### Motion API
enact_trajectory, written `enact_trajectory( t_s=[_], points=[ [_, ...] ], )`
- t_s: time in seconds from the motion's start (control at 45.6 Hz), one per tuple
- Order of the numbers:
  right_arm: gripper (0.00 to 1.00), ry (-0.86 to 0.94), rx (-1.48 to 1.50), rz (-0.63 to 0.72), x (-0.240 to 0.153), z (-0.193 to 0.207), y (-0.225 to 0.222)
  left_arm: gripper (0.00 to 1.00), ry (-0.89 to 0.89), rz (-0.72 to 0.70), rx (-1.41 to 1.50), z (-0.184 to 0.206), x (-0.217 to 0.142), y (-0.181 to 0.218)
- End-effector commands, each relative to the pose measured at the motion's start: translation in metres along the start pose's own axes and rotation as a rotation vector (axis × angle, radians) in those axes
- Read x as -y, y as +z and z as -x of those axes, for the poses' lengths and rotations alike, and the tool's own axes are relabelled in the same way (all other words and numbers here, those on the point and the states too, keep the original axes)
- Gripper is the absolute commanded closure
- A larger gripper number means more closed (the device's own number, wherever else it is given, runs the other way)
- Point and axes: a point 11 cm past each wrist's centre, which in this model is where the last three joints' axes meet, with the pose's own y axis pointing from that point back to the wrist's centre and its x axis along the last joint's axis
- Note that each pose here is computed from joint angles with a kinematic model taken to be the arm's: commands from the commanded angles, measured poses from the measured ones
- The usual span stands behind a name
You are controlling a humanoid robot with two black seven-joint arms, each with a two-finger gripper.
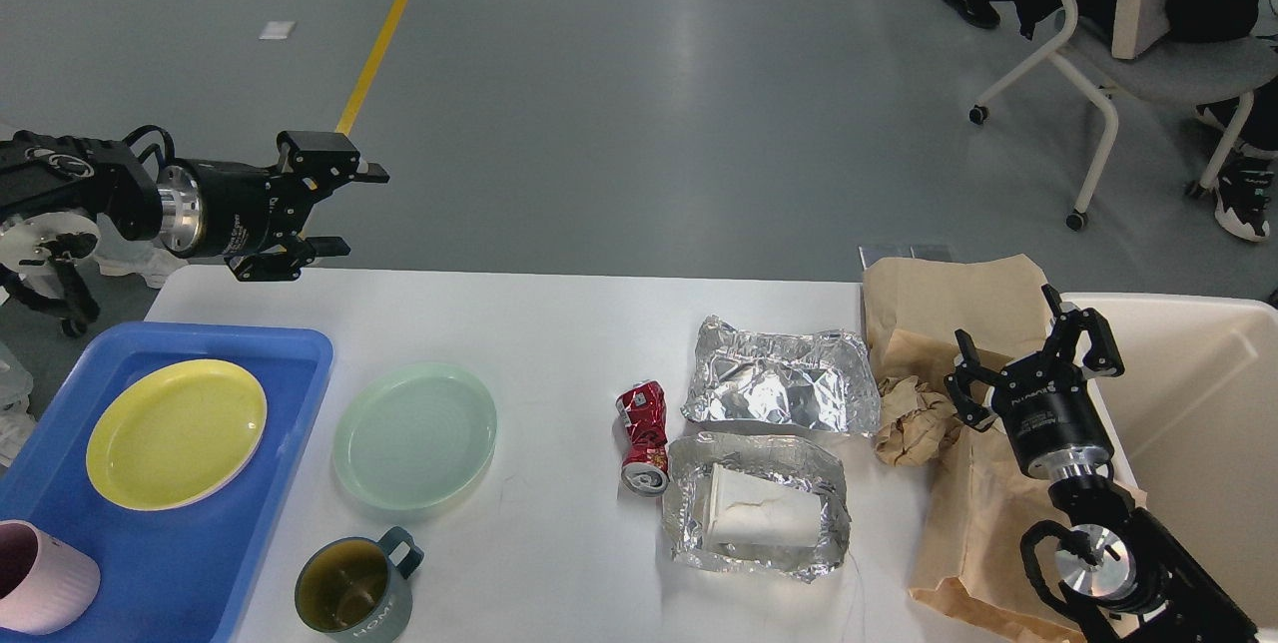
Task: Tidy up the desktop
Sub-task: 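Raise the left gripper up and away from the blue tray, then lower the left gripper toward the teal mug handle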
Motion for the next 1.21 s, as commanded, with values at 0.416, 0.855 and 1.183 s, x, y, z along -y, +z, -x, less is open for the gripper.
enact_trajectory(
  t_s=[0.416,0.855,1.183],
  points=[
    [0.0,0.0,0.0,0.0,0.0,0.0,0.0,0.04,-0.114,-0.565,0.555,0.027,-0.01,0.028],
    [0.0,0.001,0.0,0.001,0.0,0.0,0.0,0.04,-0.281,-0.652,0.634,0.148,-0.111,0.119],
    [0.0,0.001,0.0,0.001,0.0,0.0,0.0,0.04,-0.344,-0.702,0.505,0.177,-0.129,0.119]
  ],
)
